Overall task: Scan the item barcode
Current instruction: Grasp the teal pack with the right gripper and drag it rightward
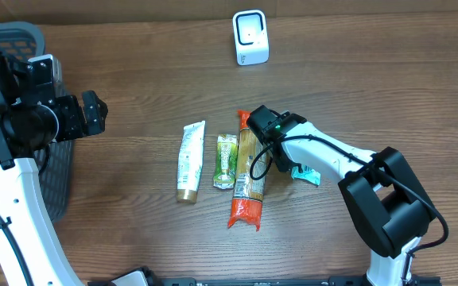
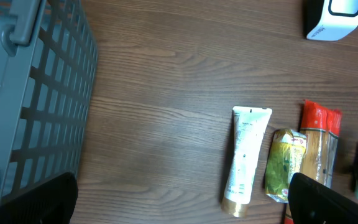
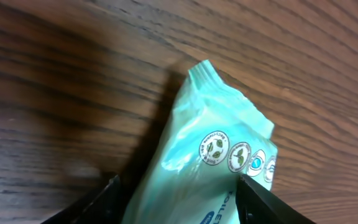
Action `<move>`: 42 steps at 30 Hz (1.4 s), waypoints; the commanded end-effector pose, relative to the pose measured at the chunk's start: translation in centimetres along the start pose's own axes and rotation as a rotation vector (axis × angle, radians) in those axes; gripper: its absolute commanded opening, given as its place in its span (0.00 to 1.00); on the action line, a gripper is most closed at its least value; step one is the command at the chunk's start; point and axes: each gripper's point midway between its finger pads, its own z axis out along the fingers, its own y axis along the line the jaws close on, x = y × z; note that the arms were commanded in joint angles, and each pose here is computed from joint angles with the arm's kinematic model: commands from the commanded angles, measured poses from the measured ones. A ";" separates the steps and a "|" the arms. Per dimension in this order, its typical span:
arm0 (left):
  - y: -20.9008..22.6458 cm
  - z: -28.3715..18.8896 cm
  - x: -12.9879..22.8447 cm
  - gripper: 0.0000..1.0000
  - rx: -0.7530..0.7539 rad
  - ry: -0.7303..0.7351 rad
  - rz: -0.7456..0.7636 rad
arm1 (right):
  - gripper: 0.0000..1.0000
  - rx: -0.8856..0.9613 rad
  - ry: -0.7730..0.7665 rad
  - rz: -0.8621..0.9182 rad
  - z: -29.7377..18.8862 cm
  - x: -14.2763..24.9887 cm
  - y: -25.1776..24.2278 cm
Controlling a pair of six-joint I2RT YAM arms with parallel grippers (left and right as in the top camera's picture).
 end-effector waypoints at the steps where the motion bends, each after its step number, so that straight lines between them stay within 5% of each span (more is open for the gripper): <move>1: -0.2 -0.2 -0.4 1.00 0.015 -0.011 0.014 | 0.57 0.043 0.073 -0.018 2.1 1.5 0.2; 4: -0.2 -0.2 -0.4 1.00 0.015 -0.011 0.014 | 0.45 0.038 0.099 -0.024 2.5 2.0 0.5; 10: -0.2 -0.2 -0.4 1.00 0.015 -0.011 0.014 | 0.04 -0.013 0.118 -0.019 2.6 2.4 1.4; 19: -0.2 -0.2 -0.4 0.99 0.015 -0.011 0.014 | 0.04 -0.271 0.003 0.067 -3.9 -1.3 1.9; 31: -0.2 -0.2 -0.4 0.99 0.015 -0.011 0.014 | 0.04 -1.143 -0.224 0.144 -14.8 -3.5 -1.9; 42: -0.2 -0.2 -0.4 1.00 0.015 -0.011 0.014 | 0.04 -1.479 -0.225 0.247 -8.6 -0.5 0.3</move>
